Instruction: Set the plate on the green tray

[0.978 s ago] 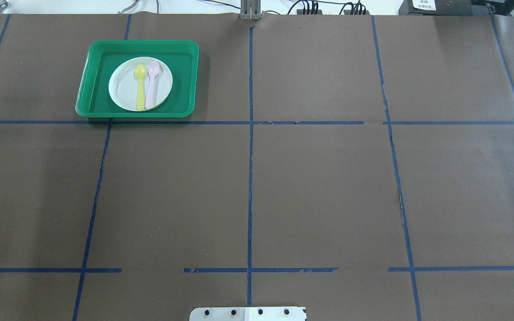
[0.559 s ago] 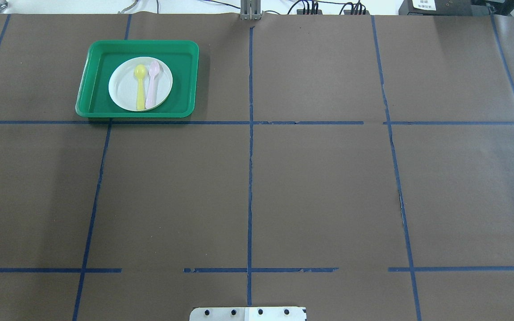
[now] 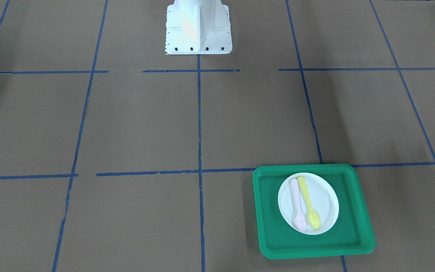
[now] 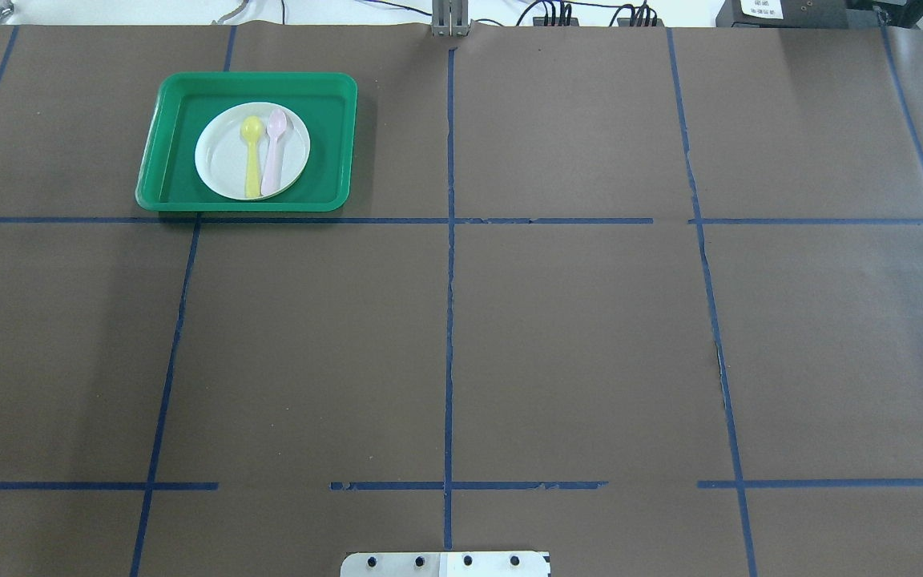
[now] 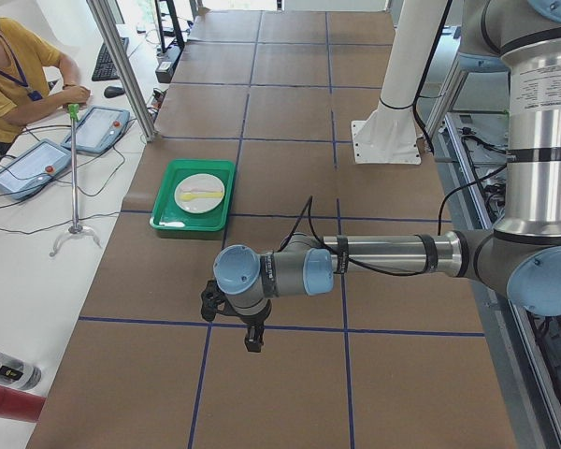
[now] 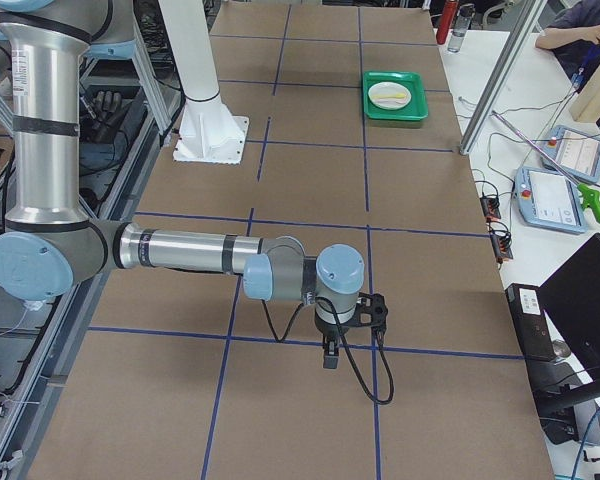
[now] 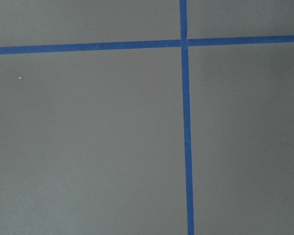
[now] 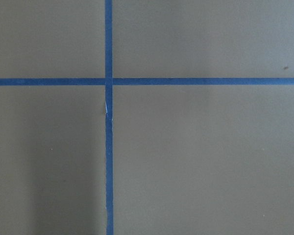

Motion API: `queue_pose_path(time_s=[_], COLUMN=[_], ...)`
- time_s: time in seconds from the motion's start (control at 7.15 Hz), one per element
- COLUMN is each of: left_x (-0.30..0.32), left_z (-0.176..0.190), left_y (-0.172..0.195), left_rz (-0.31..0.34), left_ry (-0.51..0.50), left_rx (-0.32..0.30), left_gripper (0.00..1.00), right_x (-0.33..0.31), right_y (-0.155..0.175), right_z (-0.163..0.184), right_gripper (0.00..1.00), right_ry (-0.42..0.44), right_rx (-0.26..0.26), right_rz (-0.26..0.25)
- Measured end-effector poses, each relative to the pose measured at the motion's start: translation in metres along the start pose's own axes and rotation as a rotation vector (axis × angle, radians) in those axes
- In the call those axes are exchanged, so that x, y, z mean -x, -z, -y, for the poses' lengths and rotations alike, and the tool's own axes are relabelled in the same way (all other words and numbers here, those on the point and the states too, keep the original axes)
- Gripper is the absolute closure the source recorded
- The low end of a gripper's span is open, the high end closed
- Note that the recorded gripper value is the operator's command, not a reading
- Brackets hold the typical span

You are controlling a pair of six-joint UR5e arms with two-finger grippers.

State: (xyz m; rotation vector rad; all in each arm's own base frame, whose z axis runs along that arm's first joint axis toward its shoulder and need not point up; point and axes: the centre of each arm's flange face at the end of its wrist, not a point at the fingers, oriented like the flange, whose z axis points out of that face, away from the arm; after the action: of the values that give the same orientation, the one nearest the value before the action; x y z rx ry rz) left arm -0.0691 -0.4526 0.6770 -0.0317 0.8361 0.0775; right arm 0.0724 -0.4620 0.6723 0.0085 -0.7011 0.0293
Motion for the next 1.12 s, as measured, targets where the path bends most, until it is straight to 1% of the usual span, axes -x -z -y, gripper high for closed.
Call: queue_pose_path(time_s=[1.12], left_x=[0.0008], left_z=[0.001], left_y=[0.0022], left_rz=[0.0], left_ry=[0.0], left_rx=[-0.007], left_gripper=[0.0], right_x=[0.0], right_y=[0.0], right_z=[0.0], right_gripper=[0.0], right_ry=[0.0], right_rx=[0.0], right_rz=[0.0])
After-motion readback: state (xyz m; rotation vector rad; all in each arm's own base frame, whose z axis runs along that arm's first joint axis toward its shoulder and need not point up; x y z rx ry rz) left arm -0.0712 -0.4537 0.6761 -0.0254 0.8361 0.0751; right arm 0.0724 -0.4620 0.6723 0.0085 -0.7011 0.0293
